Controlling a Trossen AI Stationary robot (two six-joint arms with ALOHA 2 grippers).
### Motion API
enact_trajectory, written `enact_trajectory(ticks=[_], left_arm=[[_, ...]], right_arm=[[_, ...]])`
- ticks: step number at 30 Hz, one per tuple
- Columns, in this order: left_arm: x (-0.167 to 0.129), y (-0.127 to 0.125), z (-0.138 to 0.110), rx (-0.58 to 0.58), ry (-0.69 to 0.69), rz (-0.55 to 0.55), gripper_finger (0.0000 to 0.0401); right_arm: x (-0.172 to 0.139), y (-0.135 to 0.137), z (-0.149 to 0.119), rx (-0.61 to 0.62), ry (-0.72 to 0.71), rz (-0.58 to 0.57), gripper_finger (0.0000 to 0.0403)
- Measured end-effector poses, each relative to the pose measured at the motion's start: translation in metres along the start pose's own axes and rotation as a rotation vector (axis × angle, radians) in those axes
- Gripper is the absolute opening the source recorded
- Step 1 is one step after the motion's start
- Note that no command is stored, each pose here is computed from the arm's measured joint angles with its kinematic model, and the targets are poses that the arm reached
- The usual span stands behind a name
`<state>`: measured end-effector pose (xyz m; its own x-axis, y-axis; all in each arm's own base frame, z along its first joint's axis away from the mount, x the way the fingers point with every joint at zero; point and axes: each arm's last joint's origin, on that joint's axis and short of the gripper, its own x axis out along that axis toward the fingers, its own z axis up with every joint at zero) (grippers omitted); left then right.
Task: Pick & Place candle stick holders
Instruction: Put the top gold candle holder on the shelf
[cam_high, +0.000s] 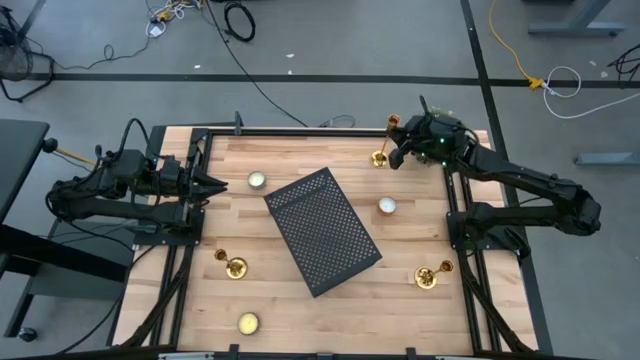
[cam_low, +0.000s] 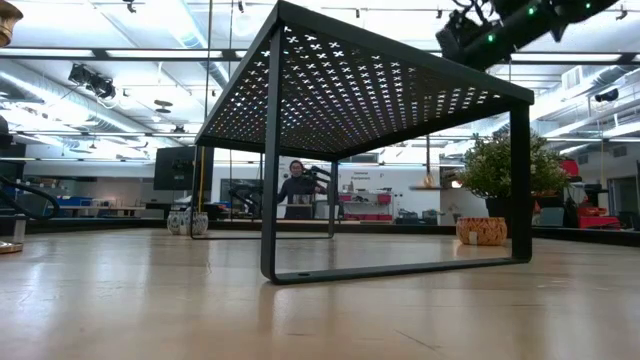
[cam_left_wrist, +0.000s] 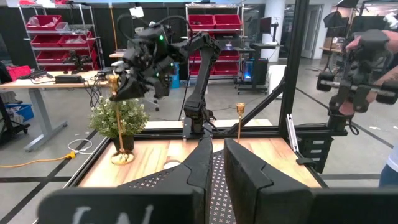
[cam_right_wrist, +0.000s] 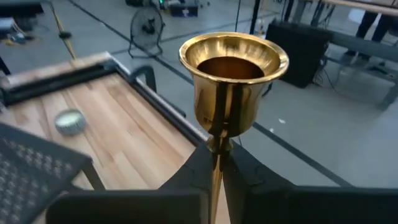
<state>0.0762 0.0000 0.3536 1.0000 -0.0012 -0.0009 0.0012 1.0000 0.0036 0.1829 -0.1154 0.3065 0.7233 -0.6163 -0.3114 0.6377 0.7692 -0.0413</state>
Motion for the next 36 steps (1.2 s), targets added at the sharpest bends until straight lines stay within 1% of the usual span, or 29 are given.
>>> enact_trajectory(ticks=[8, 16, 24, 31, 36], left_arm=[[0.0, 0.0, 0.0, 0.0, 0.0, 0.0, 0.0046], [0.0, 0.0, 0.0, 0.0, 0.0, 0.0, 0.0046], [0.0, 0.0, 0.0, 0.0, 0.0, 0.0, 0.0046], [0.0, 0.0, 0.0, 0.0, 0.0, 0.0, 0.0046], [0.0, 0.0, 0.0, 0.0, 0.0, 0.0, 0.0046]], right_arm=[[-0.015, 0.0, 0.039, 0.011, -0.073, 0.049, 0.0018], [-0.031, -0.001, 0.067, 0.001, -0.116, 0.091, 0.0018], [-0.045, 0.005, 0.085, -0.014, -0.143, 0.21, 0.0018], [-0.048, 0.015, 0.093, -0.033, -0.13, 0.394, 0.0018], [-0.047, 0.024, 0.095, -0.046, -0.12, 0.504, 0.0018]])
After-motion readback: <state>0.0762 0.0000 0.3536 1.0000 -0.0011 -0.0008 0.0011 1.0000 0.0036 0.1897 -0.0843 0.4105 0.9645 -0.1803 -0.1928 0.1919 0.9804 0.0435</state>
